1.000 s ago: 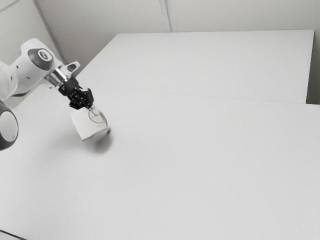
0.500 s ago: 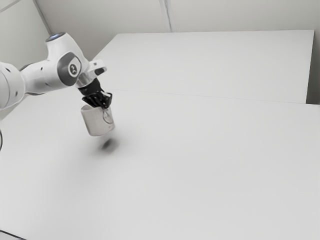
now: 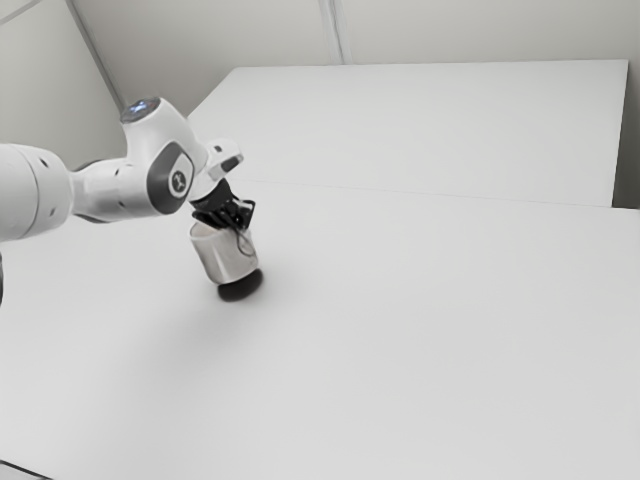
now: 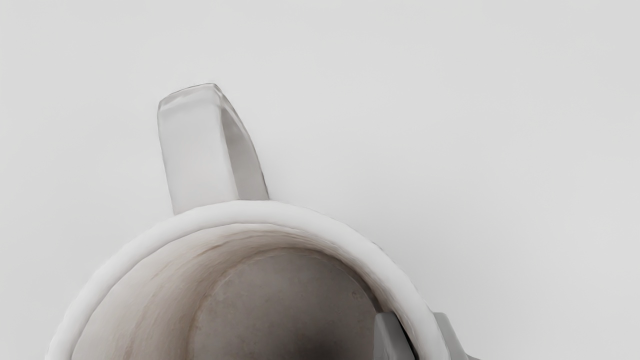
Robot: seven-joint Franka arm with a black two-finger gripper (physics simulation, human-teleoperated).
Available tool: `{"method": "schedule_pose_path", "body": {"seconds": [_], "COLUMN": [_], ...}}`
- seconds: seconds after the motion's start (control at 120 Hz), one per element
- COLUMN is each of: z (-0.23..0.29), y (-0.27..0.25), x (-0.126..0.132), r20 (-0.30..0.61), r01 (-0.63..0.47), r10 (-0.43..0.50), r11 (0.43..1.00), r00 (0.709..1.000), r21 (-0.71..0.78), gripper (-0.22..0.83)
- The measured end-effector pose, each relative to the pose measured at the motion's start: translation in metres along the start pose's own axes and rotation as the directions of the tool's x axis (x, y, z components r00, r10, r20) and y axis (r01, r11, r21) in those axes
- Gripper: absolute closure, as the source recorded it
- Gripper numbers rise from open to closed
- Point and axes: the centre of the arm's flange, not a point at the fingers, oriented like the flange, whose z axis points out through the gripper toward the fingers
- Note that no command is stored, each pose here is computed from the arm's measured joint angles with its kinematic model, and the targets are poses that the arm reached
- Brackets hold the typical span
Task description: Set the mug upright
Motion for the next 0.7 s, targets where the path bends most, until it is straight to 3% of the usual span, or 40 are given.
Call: {"method": "schedule_pose_path", "body": {"seconds": [0.533,0.7], "z": [0.032,0.026], "y": [0.005,0.023], "x": [-0.008,-0.007], "r20": [0.021,0.012], "r01": [0.085,0.021], "r10": [-0.085,-0.021], "r11": [0.996,0.999], "r00": [0.996,1.0], "r21": [0.011,0.034], "gripper": [0.74,0.38]}}
